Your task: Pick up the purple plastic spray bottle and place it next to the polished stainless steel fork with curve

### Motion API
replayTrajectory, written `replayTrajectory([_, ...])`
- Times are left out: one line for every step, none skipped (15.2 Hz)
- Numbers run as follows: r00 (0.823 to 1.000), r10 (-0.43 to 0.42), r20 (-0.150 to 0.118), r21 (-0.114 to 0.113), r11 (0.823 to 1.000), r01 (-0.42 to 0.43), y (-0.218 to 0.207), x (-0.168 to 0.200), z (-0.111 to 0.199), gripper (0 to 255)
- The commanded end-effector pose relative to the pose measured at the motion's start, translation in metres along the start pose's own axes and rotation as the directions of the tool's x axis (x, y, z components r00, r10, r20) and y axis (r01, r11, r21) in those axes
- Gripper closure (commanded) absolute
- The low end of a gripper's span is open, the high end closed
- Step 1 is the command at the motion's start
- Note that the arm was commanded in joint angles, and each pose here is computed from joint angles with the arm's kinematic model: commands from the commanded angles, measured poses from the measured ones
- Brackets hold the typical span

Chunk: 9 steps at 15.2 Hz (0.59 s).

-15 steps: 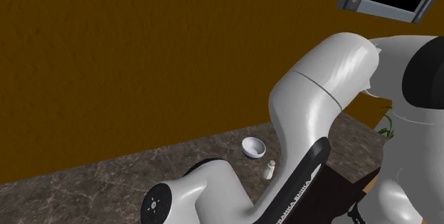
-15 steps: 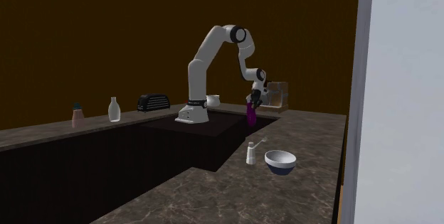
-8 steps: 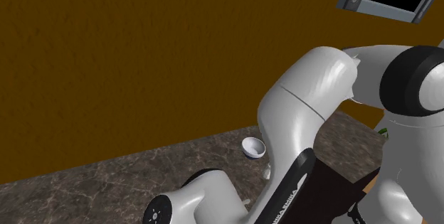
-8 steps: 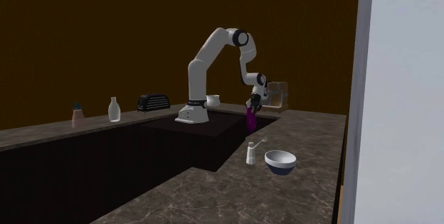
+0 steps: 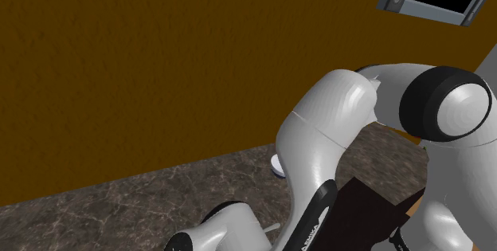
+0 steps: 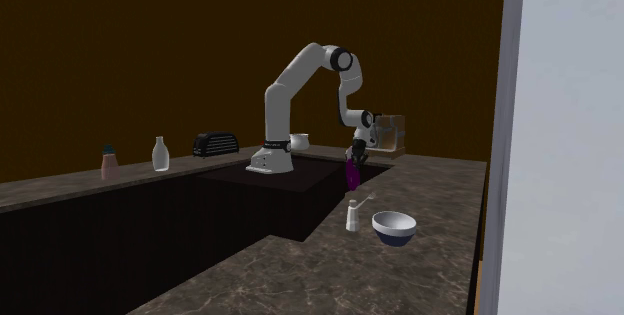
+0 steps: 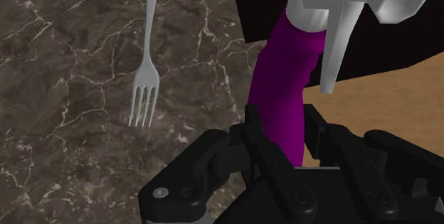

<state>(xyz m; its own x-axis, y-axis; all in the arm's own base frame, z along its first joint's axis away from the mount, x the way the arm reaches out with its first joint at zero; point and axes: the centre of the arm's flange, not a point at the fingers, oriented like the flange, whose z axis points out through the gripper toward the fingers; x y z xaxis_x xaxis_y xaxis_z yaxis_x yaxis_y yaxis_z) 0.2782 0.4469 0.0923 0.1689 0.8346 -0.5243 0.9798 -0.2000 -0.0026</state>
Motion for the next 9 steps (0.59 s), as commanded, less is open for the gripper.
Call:
replayTrajectory([1.0,0.0,0.0,0.0,1.0,0.0,0.0006,0.0031,0.0046,255])
replayTrajectory([1.0,0.0,0.0,0.0,1.0,0.0,0.0006,0.0031,0.0046,255])
replayTrajectory([1.0,0.0,0.0,0.0,1.0,0.0,0.0006,0.0031,0.0045,255])
replayTrajectory([1.0,0.0,0.0,0.0,1.0,0.0,0.0006,0.0031,0.0045,255])
replayTrajectory([1.0,0.0,0.0,0.0,1.0,0.0,0.0006,0.0031,0.0045,255])
replayTrajectory([1.0,0.0,0.0,0.0,1.0,0.0,0.0006,0.0031,0.0045,255])
replayTrajectory([1.0,0.0,0.0,0.0,1.0,0.0,0.0006,0.0031,0.0045,255])
replayTrajectory([1.0,0.0,0.0,0.0,1.0,0.0,0.0006,0.0031,0.0045,255])
replayTrajectory([1.0,0.0,0.0,0.0,1.0,0.0,0.0004,0.003,0.0044,0])
